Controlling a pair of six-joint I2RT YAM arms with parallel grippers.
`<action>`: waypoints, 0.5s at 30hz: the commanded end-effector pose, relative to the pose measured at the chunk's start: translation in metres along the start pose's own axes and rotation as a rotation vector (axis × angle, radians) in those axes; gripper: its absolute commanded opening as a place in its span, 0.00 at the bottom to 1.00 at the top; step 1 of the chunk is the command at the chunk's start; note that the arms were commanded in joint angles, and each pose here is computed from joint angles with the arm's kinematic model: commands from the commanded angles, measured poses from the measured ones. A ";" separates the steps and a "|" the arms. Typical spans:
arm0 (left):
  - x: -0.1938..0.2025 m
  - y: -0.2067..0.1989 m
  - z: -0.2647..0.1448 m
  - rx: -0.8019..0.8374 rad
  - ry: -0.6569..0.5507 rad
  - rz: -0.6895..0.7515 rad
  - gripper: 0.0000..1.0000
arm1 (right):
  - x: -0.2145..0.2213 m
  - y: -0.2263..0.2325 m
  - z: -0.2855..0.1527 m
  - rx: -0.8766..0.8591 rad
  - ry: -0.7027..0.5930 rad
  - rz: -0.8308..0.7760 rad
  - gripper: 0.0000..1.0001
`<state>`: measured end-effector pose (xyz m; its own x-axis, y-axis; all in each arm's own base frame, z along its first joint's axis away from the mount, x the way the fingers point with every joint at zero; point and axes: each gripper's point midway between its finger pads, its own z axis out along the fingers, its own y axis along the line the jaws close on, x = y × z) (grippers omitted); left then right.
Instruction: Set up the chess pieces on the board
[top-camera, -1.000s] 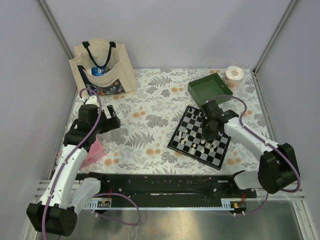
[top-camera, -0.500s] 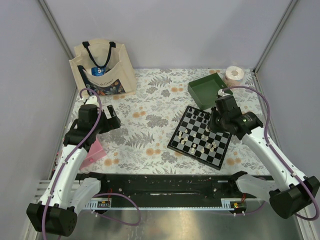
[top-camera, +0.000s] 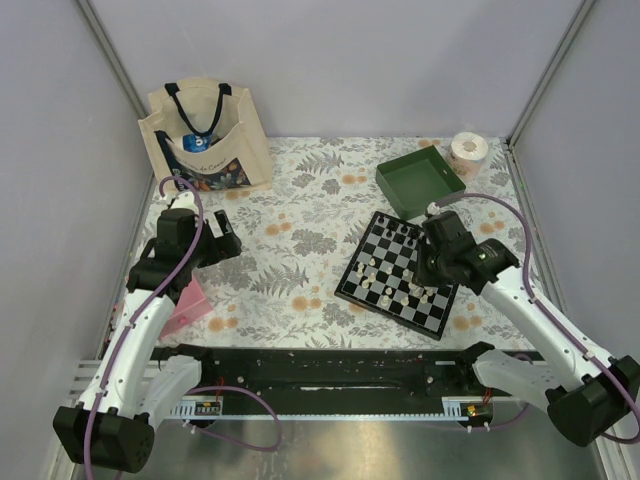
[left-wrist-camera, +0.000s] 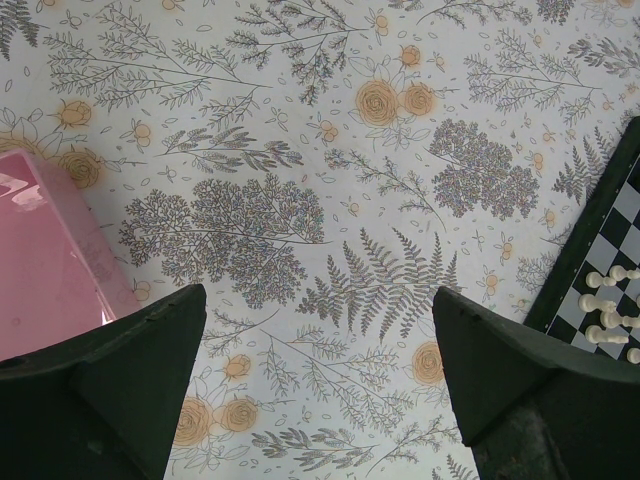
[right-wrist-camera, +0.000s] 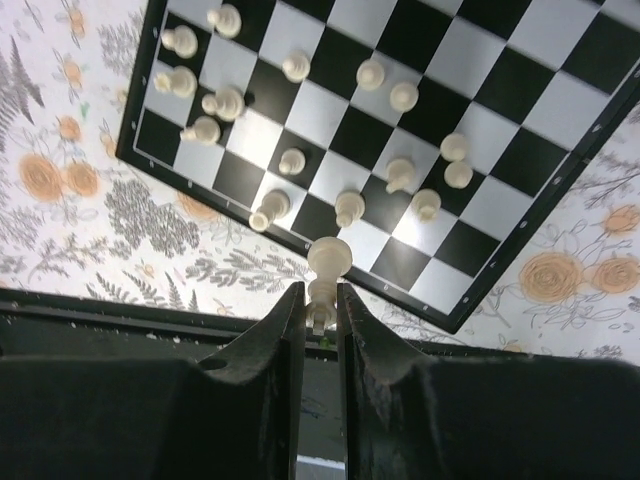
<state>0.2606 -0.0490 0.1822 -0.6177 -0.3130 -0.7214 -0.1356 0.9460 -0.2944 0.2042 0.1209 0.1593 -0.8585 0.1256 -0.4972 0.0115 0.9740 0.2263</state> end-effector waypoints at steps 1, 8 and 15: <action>-0.008 -0.007 0.002 0.034 -0.030 0.007 0.99 | 0.022 0.013 0.009 -0.035 0.057 -0.011 0.13; -0.008 -0.007 0.002 0.034 -0.029 0.008 0.99 | 0.042 0.026 0.027 -0.035 0.111 -0.047 0.13; -0.008 -0.007 0.002 0.035 -0.028 0.009 0.99 | 0.053 0.021 0.051 0.009 0.135 -0.065 0.13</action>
<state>0.2607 -0.0490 0.1820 -0.6180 -0.3130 -0.7212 -0.1357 0.9460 -0.2943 0.1753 0.1513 0.1035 -0.9297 0.0200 -0.3679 -0.0537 0.9805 0.1891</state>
